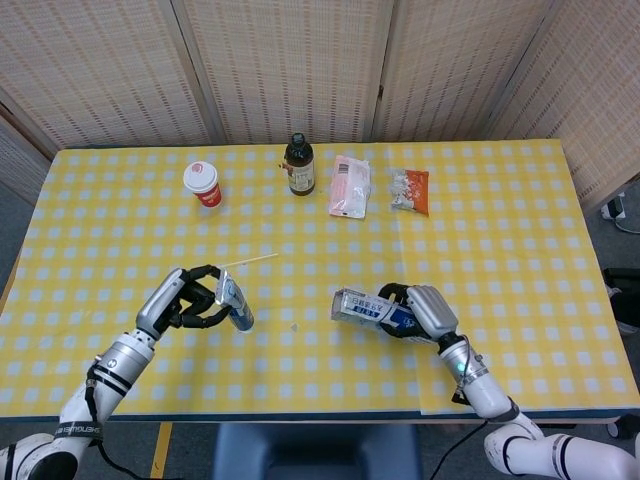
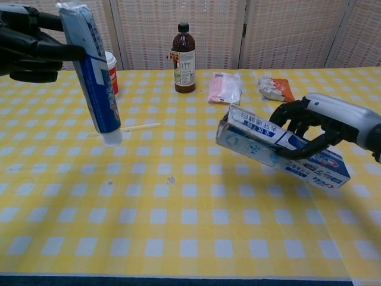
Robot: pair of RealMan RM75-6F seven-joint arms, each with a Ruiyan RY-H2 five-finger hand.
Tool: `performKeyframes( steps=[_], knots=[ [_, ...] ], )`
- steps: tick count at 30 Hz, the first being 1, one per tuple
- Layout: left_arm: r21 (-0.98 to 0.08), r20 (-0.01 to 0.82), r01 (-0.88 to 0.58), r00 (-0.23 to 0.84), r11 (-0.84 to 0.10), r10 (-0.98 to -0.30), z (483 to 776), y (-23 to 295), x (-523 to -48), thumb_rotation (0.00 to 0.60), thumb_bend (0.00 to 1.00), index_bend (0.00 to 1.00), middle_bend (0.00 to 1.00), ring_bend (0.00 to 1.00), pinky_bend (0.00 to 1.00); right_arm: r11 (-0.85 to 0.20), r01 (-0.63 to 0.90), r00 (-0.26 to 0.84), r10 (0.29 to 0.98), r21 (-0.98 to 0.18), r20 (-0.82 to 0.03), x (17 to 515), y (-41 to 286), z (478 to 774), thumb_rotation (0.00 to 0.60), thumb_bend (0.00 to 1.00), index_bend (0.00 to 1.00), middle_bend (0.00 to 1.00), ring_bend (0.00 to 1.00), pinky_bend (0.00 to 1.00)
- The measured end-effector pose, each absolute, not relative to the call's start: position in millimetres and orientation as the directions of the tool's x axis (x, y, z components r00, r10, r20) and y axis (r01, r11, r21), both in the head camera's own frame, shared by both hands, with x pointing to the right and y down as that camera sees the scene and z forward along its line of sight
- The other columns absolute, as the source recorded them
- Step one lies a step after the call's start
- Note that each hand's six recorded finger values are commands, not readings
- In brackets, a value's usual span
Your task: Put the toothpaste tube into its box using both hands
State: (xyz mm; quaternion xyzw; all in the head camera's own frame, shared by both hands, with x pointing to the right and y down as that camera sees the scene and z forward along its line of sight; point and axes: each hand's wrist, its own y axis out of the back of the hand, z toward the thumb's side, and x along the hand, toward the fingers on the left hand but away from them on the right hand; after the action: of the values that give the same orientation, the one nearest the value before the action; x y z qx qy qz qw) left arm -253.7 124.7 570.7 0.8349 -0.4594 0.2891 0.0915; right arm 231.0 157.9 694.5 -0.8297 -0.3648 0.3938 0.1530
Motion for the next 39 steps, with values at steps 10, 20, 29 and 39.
performKeyframes(
  steps=[10,20,29,39],
  knots=[
    [-0.045,0.558,-0.859,0.402,-0.510,-0.726,551,102,-242,0.600,0.57,1.00,1.00,1.00,1.00,-0.615,0.653,0.458,0.785,-0.441,-0.417,202,145,684,0.600,0.32,0.52,0.46,0.50,0.46],
    [-0.010,0.479,-0.887,0.401,-0.462,-0.780,518,76,-225,0.600,0.57,1.00,1.00,1.00,1.00,-0.622,0.696,0.480,0.775,-0.359,-0.412,170,150,695,0.600,0.32,0.52,0.46,0.49,0.46],
    [0.000,0.475,-0.894,0.394,-0.448,-0.787,515,67,-221,0.600,0.57,1.00,1.00,1.00,1.00,-0.645,0.713,0.517,0.749,-0.276,-0.414,137,156,705,0.600,0.32,0.52,0.46,0.50,0.46],
    [0.005,0.474,-0.888,0.408,-0.461,-0.780,513,66,-212,0.600,0.57,1.00,1.00,1.00,1.00,-0.645,0.737,0.543,0.743,-0.201,-0.391,104,154,708,0.600,0.32,0.52,0.46,0.50,0.46]
  ],
)
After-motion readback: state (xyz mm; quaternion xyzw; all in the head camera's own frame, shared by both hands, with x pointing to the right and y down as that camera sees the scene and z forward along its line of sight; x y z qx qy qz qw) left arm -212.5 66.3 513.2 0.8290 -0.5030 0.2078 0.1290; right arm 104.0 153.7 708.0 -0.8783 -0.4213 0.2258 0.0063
